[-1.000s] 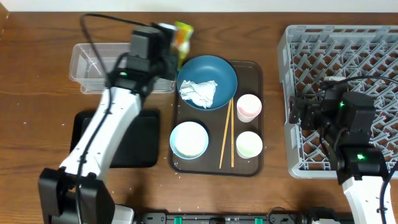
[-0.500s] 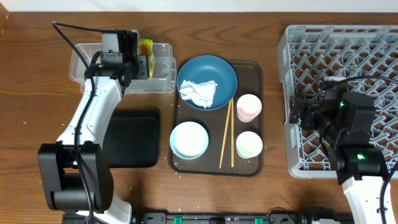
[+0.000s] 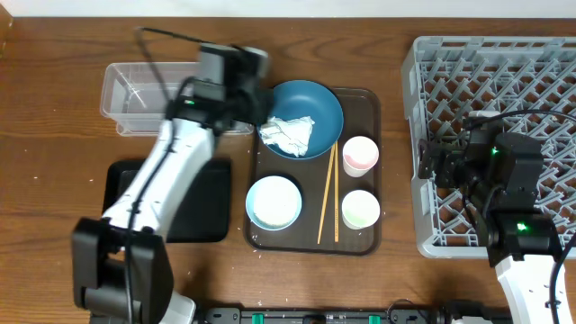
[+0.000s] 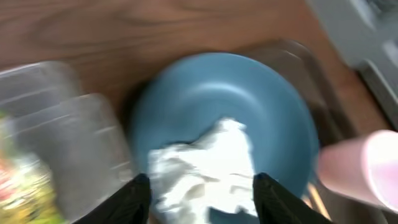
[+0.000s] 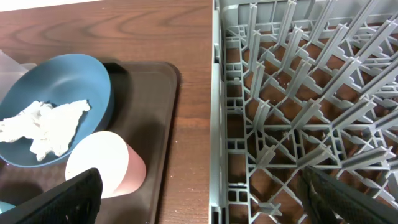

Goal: Sort waste into correct bins and load items into the dishwasher rack
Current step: 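Grasp the white tissue on the blue plate with the left gripper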

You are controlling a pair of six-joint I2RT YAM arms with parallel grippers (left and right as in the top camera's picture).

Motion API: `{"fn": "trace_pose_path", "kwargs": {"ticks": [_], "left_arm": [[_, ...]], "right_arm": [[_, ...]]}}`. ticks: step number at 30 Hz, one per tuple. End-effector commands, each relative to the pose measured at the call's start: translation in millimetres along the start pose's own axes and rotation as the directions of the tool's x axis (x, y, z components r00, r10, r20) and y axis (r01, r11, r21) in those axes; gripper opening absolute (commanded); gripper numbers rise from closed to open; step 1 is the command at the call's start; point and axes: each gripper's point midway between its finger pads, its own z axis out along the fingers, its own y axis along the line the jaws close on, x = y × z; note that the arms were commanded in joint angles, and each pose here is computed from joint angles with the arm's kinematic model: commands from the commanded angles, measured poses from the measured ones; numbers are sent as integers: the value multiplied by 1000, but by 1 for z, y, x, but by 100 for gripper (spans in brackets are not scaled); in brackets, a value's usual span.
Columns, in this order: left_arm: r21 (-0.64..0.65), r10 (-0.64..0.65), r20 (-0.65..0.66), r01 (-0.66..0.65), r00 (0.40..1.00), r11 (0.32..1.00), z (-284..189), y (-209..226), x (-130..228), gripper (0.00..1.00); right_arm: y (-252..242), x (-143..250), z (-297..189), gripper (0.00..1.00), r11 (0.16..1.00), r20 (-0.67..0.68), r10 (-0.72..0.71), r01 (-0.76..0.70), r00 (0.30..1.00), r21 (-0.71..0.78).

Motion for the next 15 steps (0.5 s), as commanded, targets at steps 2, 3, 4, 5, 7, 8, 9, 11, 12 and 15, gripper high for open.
{"fn": "trace_pose_path", "kwargs": {"ticks": [2, 3, 4, 5, 7, 8, 9, 11, 12, 15], "left_arm": [[-15, 137, -115, -139, 984, 990, 31, -16, 31, 58], [-35, 146, -145, -152, 979, 988, 40, -16, 39, 58], [-51, 151, -170, -162, 974, 985, 47, -15, 46, 58], [-61, 161, -193, -176, 968, 982, 53, -13, 52, 58], [-93, 170, -241, -197, 955, 976, 66, -6, 65, 59], [-109, 168, -260, -201, 951, 973, 71, -3, 70, 61], [-120, 166, -277, -205, 947, 971, 74, 0, 75, 62], [-136, 159, -308, -209, 938, 968, 82, 6, 85, 63], [-134, 157, -322, -209, 934, 969, 86, 8, 90, 62], [-131, 151, -346, -207, 926, 970, 92, 9, 99, 61]], "right_arm": [[6, -8, -3, 99, 1000, 16, -20, 20, 1000, -18], [6, -7, -3, 99, 1000, 15, -20, 20, 1000, -18], [6, -7, -3, 99, 1000, 13, -19, 20, 1000, -18], [6, -7, -3, 99, 1000, 12, -19, 20, 1000, -18], [6, -7, -3, 99, 1000, 12, -19, 19, 1000, -18], [6, -6, -3, 99, 1000, 11, -19, 19, 1000, -18], [6, -6, -3, 99, 1000, 9, -19, 19, 1000, -18], [5, -6, -3, 99, 1000, 7, -19, 19, 1000, -18], [5, -5, -3, 99, 1000, 6, -18, 19, 1000, -18], [5, -5, -3, 99, 1000, 4, -18, 18, 1000, -17]]}}
